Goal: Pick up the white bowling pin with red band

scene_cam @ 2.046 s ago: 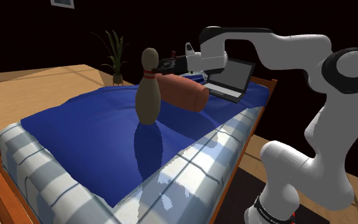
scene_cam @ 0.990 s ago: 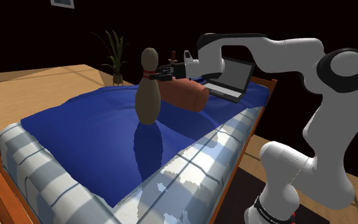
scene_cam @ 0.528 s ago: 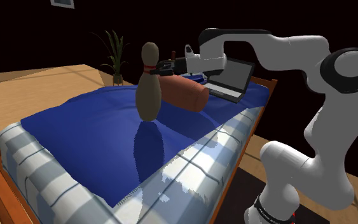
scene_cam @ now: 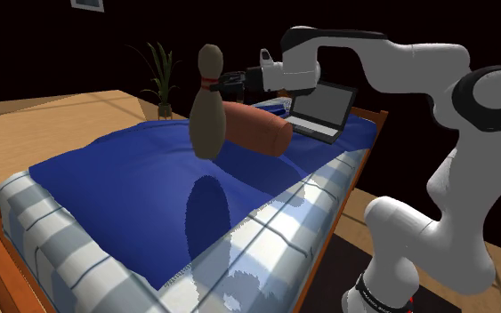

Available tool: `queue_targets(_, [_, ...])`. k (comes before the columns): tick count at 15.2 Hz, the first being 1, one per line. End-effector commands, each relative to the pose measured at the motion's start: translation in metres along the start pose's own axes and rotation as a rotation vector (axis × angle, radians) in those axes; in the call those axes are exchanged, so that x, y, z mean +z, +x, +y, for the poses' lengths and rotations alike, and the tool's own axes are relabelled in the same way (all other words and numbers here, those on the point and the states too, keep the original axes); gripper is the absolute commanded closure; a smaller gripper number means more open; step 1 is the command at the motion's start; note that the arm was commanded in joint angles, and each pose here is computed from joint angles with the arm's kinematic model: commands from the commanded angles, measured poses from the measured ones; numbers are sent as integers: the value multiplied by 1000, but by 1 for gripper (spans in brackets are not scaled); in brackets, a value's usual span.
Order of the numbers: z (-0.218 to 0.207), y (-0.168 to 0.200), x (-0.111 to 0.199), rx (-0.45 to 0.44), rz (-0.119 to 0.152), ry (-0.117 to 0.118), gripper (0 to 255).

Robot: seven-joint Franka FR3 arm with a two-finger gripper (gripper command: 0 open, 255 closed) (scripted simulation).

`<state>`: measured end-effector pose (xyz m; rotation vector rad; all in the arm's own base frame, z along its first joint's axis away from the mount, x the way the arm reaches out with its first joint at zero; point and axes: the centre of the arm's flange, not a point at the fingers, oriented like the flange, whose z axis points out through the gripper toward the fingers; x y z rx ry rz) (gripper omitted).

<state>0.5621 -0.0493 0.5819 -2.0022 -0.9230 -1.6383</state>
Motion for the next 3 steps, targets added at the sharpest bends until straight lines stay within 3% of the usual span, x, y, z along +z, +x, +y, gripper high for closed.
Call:
queue_targets(1, [0, 12, -4, 0, 2, -1, 255])
queue_targets(3, [0, 13, -4, 0, 2, -1, 255])
